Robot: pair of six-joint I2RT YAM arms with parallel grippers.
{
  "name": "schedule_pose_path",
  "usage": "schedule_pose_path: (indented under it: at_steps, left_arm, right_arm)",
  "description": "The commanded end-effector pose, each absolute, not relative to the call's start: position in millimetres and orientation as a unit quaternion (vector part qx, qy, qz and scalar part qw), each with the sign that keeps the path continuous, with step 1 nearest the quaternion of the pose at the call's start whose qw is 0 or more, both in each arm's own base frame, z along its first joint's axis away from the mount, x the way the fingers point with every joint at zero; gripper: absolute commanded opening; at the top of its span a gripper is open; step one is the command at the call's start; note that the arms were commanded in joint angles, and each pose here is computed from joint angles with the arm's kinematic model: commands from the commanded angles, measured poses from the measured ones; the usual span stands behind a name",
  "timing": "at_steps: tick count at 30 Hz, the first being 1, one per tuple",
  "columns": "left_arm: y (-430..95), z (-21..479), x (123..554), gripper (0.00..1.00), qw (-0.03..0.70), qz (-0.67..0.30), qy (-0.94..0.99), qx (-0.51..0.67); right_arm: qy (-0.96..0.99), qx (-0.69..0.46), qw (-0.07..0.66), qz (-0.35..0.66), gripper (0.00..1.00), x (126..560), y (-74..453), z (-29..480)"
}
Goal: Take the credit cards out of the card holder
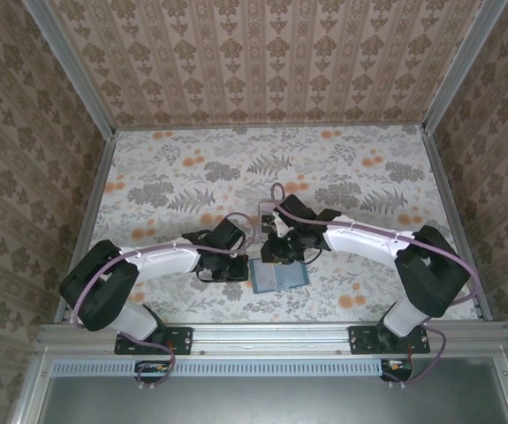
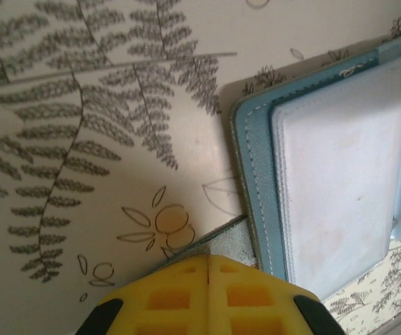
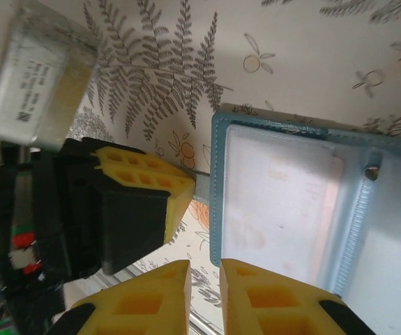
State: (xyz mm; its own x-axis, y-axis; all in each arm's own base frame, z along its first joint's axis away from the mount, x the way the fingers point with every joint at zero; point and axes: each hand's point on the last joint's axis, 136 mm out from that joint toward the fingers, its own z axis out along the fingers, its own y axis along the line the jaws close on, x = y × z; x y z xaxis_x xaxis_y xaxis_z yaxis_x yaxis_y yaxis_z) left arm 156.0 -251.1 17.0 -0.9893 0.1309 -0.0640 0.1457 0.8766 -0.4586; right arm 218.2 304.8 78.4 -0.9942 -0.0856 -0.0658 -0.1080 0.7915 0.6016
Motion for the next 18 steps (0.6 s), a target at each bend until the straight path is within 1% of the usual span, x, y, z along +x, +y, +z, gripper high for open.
schedule_pose_path:
  at_steps: [1,7,10,14,18]
  left_arm:
    - [-237.4,4.8,138.7,0.07,-0.015,-0.221,0.974,0.056]
    - [-237.1,4.3,137.4,0.07,-0.016,-0.226,0.972,0.055]
    - [-235.1,4.0,137.6,0.07,-0.015,-0.225,0.973,0.053]
    - [-234.3,4.1,137.0,0.07,-0.015,-0.226,0.973,0.054]
    - [-233.7,3.3,136.6,0.07,-0.015,-0.226,0.972,0.055]
  right_arm:
    - [0.941,-0.043,-0.014,0.335,0.21,207.7,320.1,66.5]
    - [0.943,-0.05,-0.027,0.328,0.21,202.8,334.5,52.2]
    - [0.951,-0.047,-0.029,0.305,0.21,203.3,330.4,40.2]
    - [0.962,-0.048,-0.032,0.268,0.26,202.5,321.1,25.9]
    - [0.976,-0.052,-0.031,0.21,0.3,200.9,305.0,14.0]
